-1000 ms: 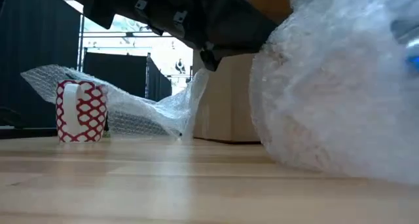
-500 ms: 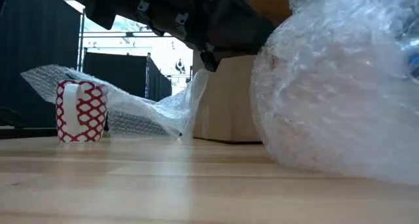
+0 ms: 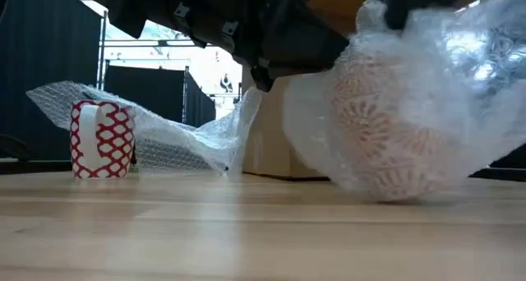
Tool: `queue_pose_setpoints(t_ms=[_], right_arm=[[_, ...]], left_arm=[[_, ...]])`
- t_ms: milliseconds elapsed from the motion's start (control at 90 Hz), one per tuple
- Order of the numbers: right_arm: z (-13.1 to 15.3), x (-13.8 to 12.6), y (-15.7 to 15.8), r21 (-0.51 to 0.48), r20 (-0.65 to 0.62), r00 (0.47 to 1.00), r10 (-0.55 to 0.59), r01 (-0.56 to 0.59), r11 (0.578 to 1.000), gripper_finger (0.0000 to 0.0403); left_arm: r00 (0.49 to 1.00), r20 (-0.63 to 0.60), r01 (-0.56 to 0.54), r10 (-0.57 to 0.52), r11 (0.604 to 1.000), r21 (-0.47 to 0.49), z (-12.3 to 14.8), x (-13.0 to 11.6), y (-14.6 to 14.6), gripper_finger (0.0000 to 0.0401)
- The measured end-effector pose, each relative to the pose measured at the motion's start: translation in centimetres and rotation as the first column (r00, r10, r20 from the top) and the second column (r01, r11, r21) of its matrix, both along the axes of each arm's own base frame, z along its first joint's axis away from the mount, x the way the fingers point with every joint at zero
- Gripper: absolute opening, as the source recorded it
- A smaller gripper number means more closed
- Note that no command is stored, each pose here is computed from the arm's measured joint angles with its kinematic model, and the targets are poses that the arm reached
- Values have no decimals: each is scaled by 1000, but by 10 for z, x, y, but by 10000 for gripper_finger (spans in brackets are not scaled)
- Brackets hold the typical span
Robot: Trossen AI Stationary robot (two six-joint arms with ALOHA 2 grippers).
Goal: Wrap mug
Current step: Wrap the yellow mug with the bubble wrap
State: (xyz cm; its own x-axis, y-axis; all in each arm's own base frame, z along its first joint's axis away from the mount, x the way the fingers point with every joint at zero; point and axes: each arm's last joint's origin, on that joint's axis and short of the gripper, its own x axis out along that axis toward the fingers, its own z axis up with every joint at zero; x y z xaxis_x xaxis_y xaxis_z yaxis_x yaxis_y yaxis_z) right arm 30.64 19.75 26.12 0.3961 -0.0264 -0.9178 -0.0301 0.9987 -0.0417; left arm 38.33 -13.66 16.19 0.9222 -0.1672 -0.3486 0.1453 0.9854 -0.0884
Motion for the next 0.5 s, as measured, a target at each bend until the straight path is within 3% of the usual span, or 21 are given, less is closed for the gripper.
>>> queue_pose_setpoints(t_ms=[256,500], right_arm=[[-1,1,-5,-52,-13,999,31,-32,998,251],[-35,14,-13,-107,-137,988,68,-83,991,251]], left_arm=[[1000,0,4,-4,1000,-1,0,0,0,0],[1000,4,2,-2,1000,-6,0,0,0,0]])
